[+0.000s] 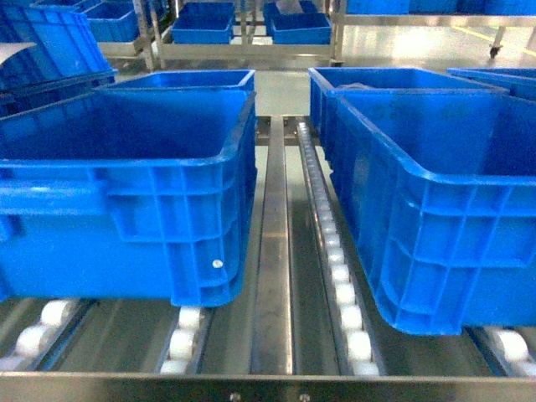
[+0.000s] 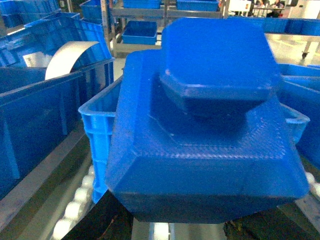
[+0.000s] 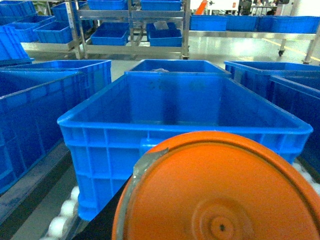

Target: Sort blue parts and orange caps into right shelf containers

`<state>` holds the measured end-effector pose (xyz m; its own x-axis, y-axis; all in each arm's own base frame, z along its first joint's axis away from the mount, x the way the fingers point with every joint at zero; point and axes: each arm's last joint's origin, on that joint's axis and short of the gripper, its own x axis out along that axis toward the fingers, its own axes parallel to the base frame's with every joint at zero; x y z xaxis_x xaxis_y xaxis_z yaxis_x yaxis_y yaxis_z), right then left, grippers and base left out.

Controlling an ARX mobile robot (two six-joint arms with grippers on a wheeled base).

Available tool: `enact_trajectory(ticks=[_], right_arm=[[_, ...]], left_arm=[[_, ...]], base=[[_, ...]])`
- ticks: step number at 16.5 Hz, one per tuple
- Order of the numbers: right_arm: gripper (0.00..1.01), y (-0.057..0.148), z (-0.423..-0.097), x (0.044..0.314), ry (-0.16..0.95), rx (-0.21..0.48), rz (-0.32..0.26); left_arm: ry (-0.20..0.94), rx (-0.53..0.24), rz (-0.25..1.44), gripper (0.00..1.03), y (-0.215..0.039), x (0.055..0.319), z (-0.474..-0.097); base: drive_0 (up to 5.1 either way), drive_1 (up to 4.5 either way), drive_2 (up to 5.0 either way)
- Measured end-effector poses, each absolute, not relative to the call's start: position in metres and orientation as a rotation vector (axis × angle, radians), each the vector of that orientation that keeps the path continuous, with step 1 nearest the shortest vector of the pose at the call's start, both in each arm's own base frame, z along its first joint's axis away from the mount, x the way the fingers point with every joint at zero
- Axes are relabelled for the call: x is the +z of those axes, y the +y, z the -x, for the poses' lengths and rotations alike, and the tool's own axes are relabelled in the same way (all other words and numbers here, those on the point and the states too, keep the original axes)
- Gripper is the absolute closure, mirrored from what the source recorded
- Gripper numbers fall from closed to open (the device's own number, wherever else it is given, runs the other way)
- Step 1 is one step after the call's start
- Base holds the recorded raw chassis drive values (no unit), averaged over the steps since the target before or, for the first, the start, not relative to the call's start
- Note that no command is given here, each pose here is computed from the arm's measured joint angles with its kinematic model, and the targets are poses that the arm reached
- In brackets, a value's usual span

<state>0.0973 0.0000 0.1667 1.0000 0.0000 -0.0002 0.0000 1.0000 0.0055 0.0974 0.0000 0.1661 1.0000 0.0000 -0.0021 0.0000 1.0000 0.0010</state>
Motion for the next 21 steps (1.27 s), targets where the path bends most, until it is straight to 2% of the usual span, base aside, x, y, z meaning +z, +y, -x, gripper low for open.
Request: enact_trajectory(ticks=[3,21], right_arm=[[0.58,0.0000,-0.0973,0.1666,0.002,0.000,-0.006],[0.58,0.0000,-0.0973,0.1669,-0.002,0.000,-0.006]], left_arm=[[0.006,0.000,-0.001,0.63,0.0000,0.1658,-0.0975],[0.002,0.001,-0.001,0.63,0.0000,0.1660,-0.0974]], base=[[0.0,4.37,-4.3],[0.0,0.00,0.0]])
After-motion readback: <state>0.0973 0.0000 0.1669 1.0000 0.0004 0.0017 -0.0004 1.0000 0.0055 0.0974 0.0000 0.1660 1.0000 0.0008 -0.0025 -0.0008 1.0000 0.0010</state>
